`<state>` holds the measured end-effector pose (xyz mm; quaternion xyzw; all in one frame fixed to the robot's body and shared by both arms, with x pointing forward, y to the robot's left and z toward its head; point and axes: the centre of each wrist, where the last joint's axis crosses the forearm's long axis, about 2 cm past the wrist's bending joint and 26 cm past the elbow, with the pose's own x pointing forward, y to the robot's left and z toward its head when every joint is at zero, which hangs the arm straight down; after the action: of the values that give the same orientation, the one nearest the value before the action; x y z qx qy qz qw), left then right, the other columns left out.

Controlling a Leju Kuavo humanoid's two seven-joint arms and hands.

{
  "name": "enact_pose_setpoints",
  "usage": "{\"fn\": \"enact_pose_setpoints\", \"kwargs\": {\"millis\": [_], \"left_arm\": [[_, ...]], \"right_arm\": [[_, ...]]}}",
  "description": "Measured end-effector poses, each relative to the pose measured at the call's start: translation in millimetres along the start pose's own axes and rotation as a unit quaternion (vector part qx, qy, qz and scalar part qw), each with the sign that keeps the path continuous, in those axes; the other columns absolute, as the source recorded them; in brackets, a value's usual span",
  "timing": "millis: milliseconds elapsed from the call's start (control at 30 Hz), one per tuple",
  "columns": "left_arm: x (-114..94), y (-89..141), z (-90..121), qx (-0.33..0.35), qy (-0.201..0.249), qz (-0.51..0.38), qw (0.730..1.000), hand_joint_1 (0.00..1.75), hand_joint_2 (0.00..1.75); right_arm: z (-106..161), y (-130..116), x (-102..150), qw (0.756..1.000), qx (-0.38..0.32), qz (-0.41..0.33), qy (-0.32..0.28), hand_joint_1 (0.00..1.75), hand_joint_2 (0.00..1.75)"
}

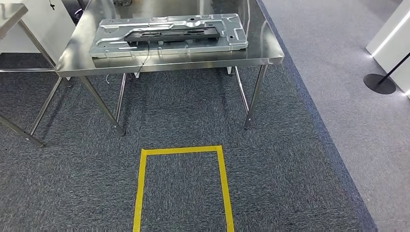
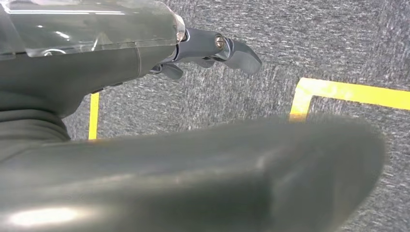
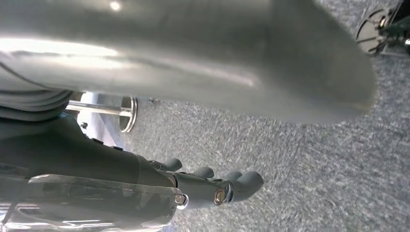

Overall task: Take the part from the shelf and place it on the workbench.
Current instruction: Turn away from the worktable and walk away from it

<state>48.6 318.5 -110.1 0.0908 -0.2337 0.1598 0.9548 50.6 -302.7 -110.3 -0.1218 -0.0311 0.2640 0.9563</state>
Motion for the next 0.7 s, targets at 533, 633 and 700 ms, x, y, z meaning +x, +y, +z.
{"fn": "enact_pose_setpoints", "kwargs": {"millis": [533, 633, 700], "left_arm": [[-0.2, -2.3, 0.3, -0.004, -0.001, -0.008, 1.0, 0.0, 1.75], [-0.3, -2.3, 0.3, -0.009, -0.001, -0.006, 1.0, 0.0, 1.75], [-0.3, -2.3, 0.3, -0.011, 0.0, -0.006, 1.0, 0.0, 1.75]], "right_arm": [[0.3, 0.7, 1.3, 1.0, -0.001, -0.02, 0.007, 0.0, 1.75], [0.3, 1.1, 0.9, 0.999, 0.0, -0.032, 0.011, 0.0, 1.75], [0.3, 1.4, 0.3, 0.999, 0.0, -0.039, 0.013, 0.0, 1.75]]}}
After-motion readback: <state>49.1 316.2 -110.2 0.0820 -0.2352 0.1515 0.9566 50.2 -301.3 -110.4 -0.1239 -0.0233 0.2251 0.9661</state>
